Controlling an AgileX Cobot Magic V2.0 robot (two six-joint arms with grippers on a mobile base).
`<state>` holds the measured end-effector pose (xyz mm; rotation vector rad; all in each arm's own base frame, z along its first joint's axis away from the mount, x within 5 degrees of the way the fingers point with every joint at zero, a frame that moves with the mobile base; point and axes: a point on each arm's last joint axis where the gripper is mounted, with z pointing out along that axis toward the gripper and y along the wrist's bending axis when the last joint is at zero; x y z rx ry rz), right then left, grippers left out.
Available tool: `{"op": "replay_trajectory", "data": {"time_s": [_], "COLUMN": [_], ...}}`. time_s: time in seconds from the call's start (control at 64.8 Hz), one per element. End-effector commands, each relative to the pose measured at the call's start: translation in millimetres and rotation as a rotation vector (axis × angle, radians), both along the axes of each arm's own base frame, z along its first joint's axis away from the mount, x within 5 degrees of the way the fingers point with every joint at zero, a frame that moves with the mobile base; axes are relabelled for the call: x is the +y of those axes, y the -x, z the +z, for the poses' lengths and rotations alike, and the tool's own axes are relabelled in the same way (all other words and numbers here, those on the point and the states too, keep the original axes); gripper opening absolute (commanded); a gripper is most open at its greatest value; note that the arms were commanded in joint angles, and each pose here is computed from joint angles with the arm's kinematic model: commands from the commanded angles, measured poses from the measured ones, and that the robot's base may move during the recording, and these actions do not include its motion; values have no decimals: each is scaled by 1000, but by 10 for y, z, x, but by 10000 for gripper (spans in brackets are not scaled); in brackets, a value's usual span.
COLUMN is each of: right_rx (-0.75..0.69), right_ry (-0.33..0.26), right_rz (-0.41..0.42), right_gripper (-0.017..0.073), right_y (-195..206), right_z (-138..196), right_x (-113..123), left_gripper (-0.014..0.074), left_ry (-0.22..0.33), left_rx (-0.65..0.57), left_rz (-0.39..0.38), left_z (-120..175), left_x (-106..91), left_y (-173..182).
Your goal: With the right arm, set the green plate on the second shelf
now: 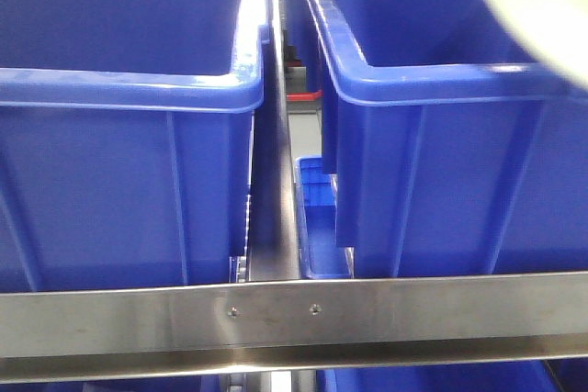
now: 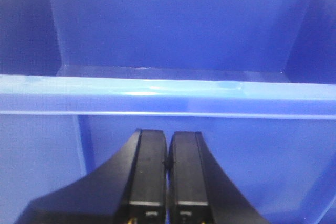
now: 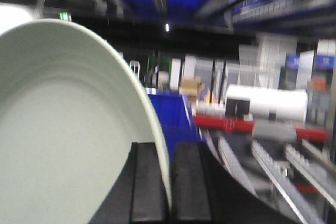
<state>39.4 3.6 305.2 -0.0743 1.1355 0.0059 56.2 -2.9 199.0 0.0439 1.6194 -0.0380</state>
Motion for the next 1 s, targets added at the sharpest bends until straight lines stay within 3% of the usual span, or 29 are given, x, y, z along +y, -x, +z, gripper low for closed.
{"op": "replay_trajectory", "data": {"time_s": [0.0,0.17,0.54,0.911,0.988], "right_rx": [-218,-166,-59,132,154], "right_ry": [-27,-88,-98,-301,-323], "right_rz": [22,31,32,-40,-49], "right_gripper": [57,57,57,67,141], "right_y": [111,-32,-935,-1896,-1994], "right_z": [257,261,544,507,475], "right_x": [7,-8,27,-58,-66], "left_gripper": [130,130,130,130,130], "left_ry": [20,20,20,20,20], "left_rx": [-58,-58,-58,-58,-58], "left_rz": [-4,-4,-4,-4,-4], "left_z": [-55,-55,-55,-55,-55], "left_x": [-3,-3,-3,-3,-3], "left_y": [-7,-7,-7,-7,-7]}}
